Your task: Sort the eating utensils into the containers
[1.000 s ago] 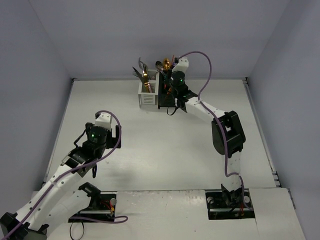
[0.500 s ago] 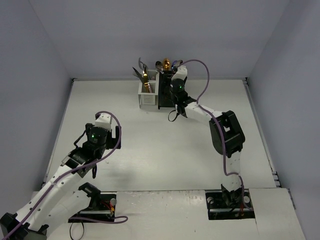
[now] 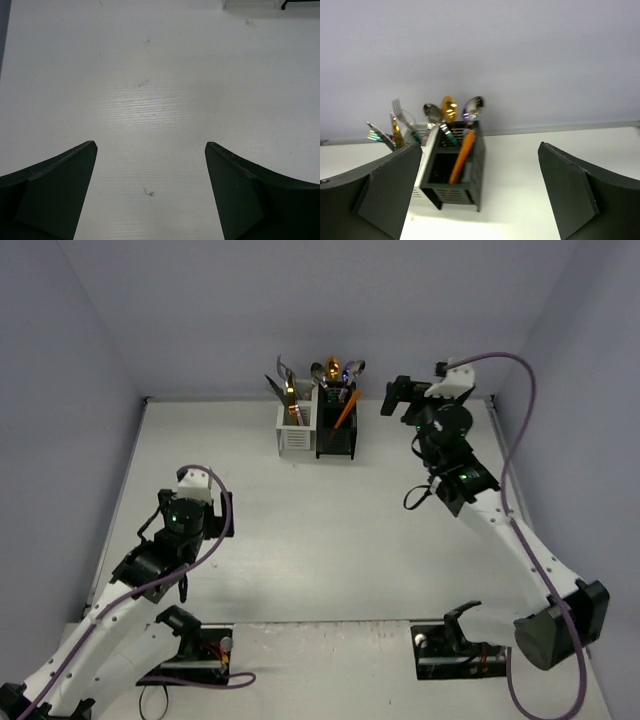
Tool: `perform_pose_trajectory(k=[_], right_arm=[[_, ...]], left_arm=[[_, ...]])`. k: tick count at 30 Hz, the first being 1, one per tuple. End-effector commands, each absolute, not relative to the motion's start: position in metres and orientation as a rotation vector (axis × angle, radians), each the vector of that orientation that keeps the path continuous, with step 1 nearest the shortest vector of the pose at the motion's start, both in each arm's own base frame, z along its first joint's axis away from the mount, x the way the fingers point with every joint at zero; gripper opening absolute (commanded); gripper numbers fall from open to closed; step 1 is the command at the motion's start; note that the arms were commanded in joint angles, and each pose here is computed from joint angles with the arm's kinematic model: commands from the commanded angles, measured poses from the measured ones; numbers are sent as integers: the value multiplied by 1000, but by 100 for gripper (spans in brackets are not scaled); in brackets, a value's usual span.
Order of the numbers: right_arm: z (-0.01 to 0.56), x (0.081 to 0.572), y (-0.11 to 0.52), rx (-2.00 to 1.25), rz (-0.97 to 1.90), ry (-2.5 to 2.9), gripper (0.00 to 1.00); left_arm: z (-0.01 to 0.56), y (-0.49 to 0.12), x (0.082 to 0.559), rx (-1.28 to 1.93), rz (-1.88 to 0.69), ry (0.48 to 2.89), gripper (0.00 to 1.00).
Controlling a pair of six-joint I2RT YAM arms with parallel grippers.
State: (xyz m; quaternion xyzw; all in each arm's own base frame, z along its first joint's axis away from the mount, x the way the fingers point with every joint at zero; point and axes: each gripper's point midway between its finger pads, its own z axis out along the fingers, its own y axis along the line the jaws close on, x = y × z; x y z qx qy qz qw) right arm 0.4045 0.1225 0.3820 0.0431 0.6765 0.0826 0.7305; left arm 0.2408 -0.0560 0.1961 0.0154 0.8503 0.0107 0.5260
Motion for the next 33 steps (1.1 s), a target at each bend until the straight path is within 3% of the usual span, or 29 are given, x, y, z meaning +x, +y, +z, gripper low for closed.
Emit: perform_pose_trajectory(k=[1, 13, 33], right_arm=[[374, 348, 75, 102, 46, 1528, 100], [367, 256, 14, 180, -44, 1498, 100], [383, 237, 11, 173, 3, 1484, 100]], left_arm=[[243, -43, 246, -42, 57, 1936, 90], [289, -24, 240, -83, 118, 1854, 97], [304, -24, 230, -76, 70, 1820, 97]])
